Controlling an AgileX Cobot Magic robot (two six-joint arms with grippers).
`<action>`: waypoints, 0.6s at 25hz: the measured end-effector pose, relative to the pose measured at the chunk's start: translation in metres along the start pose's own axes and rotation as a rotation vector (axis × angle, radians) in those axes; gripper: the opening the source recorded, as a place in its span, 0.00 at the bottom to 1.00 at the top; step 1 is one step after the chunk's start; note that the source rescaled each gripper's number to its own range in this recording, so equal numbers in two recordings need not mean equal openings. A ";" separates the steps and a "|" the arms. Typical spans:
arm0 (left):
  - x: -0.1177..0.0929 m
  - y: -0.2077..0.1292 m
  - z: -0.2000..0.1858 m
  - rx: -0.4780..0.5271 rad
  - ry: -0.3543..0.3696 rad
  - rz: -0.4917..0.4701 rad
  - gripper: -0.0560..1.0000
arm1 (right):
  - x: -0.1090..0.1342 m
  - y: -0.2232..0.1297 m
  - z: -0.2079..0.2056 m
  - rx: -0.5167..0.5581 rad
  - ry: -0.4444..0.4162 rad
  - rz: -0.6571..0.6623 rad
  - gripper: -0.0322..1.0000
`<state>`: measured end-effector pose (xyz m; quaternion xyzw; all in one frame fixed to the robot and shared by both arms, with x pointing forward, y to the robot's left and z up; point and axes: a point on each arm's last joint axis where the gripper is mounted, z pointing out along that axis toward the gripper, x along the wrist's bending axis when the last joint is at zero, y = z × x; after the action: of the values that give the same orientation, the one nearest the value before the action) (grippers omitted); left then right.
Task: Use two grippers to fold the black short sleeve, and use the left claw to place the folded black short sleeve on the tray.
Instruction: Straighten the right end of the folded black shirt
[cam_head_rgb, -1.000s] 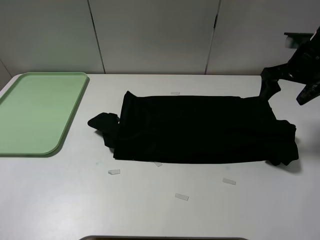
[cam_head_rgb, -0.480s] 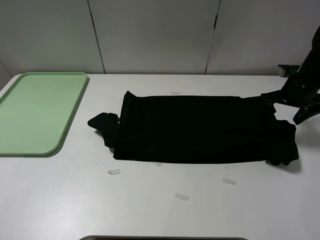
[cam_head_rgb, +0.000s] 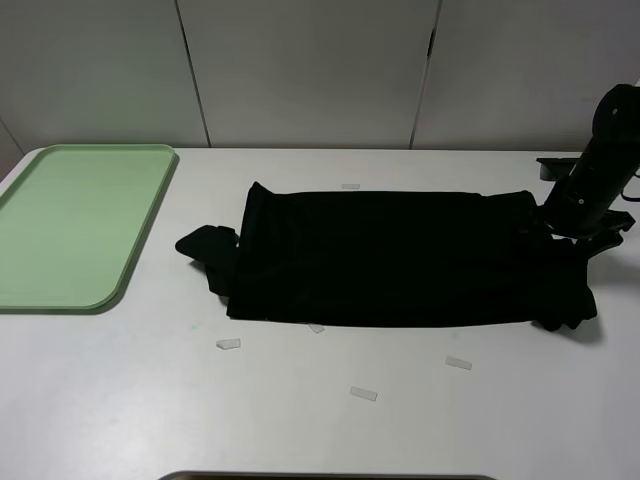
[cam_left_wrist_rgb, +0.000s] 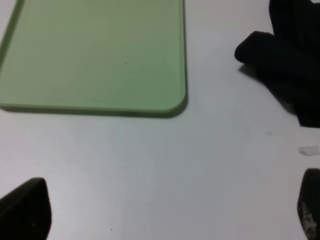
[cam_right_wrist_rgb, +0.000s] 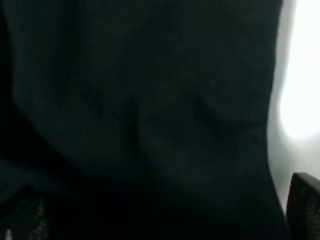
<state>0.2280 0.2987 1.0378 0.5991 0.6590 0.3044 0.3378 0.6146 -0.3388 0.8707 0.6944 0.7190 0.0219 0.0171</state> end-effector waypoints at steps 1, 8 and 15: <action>0.000 0.000 0.000 0.000 0.000 0.000 0.98 | 0.000 0.000 0.001 0.001 0.001 -0.002 1.00; 0.000 0.000 0.000 0.000 0.000 0.000 0.98 | 0.000 0.001 0.006 0.007 0.006 -0.010 1.00; 0.000 0.000 0.000 0.000 0.000 0.000 0.98 | 0.001 0.001 0.007 0.013 0.014 -0.004 0.84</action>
<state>0.2280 0.2987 1.0378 0.5991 0.6590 0.3044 0.3378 0.6162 -0.3379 0.8637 0.6929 0.7206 0.0221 0.0077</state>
